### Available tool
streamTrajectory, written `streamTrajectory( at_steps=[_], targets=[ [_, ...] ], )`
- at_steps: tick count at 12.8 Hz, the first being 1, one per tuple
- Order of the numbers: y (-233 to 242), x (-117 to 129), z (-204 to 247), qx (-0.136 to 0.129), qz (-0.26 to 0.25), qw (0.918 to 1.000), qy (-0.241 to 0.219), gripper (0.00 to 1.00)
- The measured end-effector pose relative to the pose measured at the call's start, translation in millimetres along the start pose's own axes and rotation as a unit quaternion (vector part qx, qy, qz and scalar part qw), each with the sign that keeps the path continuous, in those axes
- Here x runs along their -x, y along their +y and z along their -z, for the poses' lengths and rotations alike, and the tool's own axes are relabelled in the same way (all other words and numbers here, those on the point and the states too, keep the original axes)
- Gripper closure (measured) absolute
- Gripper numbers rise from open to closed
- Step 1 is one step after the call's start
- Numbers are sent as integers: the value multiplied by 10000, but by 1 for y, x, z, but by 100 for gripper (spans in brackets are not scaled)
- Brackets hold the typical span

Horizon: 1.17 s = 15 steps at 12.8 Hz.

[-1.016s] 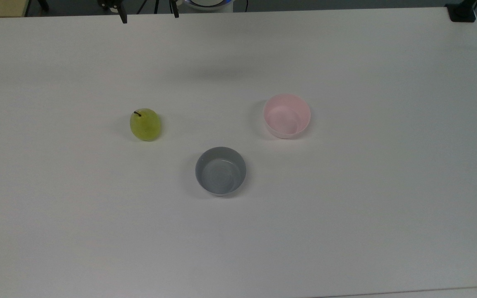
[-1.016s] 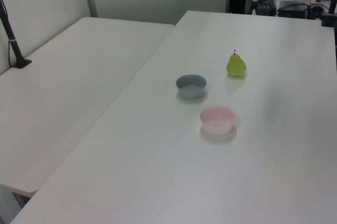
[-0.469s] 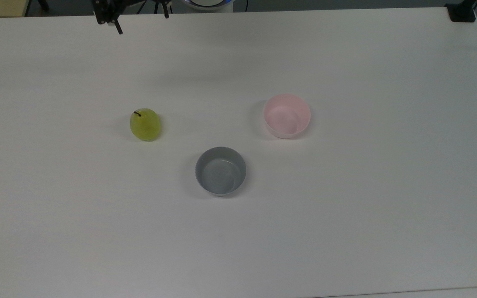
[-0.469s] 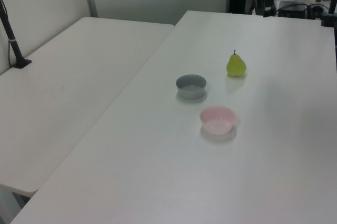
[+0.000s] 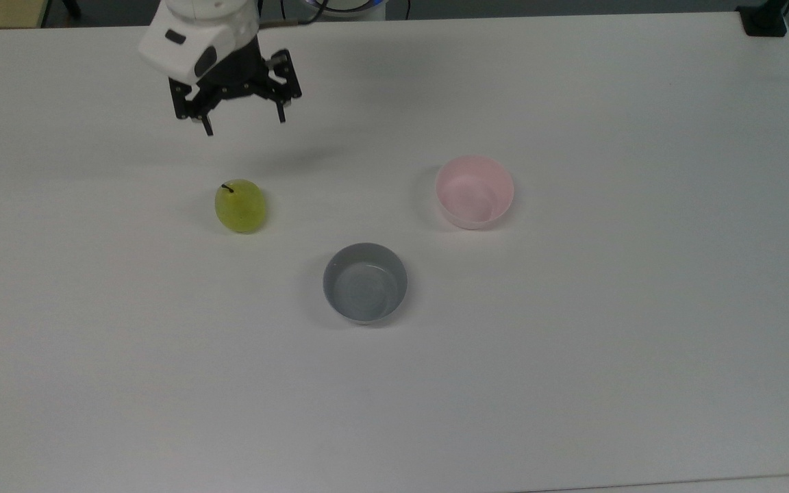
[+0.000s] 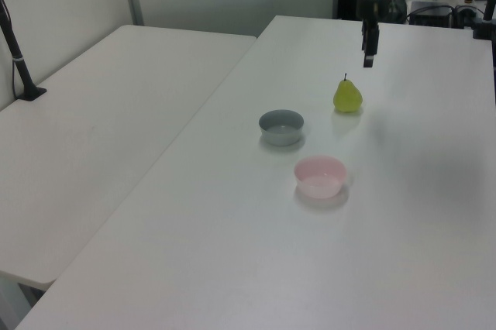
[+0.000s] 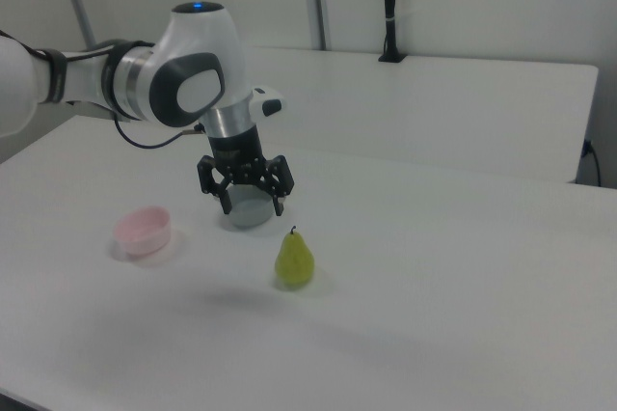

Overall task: Place the pear in the bowl
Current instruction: 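Lower the open gripper over the yellow-green pear, then close the gripper around the pear's body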

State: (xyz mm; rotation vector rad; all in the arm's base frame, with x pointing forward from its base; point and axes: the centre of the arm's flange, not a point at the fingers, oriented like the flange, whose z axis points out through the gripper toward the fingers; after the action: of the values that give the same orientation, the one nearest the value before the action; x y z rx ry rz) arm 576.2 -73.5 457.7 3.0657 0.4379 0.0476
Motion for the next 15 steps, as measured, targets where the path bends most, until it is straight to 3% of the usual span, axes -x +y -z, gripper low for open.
streamTrajectory(
  at_steps=[5,12,13,15],
  targets=[
    [11,-22,-51,175,-472,9985,227,0],
    [23,-31,-116,237,-567,9981,103,1],
    [25,-30,-122,265,-550,9981,55,4],
    [29,-29,-125,289,-565,9980,30,32]
  ],
)
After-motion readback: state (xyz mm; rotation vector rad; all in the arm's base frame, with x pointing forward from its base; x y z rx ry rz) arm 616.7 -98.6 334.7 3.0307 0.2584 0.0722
